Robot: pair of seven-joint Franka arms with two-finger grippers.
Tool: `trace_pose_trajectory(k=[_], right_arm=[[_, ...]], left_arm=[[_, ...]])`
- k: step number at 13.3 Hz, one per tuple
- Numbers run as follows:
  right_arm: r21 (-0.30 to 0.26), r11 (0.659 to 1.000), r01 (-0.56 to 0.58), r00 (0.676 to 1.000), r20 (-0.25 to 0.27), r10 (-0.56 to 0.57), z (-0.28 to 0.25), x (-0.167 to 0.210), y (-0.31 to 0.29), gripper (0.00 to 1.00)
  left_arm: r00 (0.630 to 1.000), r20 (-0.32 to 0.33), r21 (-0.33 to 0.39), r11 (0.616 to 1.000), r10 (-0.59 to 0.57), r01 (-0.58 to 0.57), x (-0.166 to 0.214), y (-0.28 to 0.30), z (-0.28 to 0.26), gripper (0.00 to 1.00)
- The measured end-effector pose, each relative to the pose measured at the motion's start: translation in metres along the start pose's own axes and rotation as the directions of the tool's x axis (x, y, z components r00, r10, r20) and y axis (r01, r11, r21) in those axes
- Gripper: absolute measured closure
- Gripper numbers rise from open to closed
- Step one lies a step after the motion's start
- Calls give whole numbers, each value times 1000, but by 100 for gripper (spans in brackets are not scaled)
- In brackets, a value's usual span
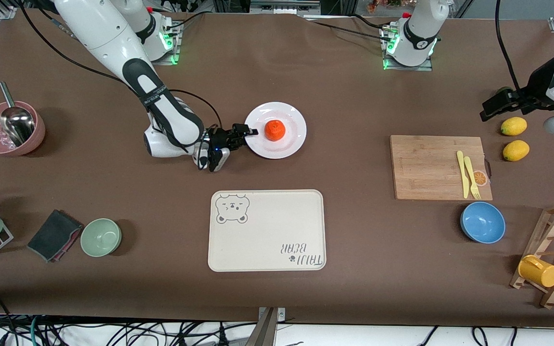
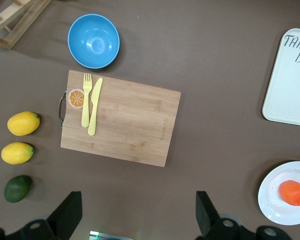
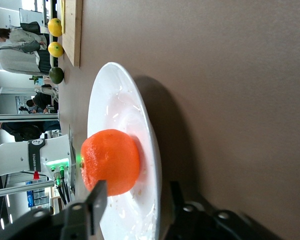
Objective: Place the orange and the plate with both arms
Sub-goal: 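Grip the white plate rim with the right gripper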
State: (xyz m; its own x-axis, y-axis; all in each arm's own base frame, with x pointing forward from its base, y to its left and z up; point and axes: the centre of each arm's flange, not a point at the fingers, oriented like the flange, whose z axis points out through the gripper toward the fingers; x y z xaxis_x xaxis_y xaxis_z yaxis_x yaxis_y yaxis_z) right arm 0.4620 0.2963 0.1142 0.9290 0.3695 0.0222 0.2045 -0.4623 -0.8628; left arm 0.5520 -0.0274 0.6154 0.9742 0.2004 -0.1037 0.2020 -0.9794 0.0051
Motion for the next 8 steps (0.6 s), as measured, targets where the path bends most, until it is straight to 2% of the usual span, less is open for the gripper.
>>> trace_pose_trajectory(k=[1,3,6,8], right_arm=[[1,1000,-3,1000,2,3,1,-1,1,61],[2,1000,-13,1000,8,13,5,-3,7,87],[2,1000,-17,1000,9,17,8,-3,10,96],[2,1000,-4,1000,-2,4,5,4,6,96]], left_arm=[[1000,9,2,1000,0,0,0,0,2,0],[1000,27,7,1000,-1,0,-1,0,4,0],[1000,30,7,1000,-3,2,-1,-2,5,0],[1000,30,6,1000,-9,9,0,-5,4,0]])
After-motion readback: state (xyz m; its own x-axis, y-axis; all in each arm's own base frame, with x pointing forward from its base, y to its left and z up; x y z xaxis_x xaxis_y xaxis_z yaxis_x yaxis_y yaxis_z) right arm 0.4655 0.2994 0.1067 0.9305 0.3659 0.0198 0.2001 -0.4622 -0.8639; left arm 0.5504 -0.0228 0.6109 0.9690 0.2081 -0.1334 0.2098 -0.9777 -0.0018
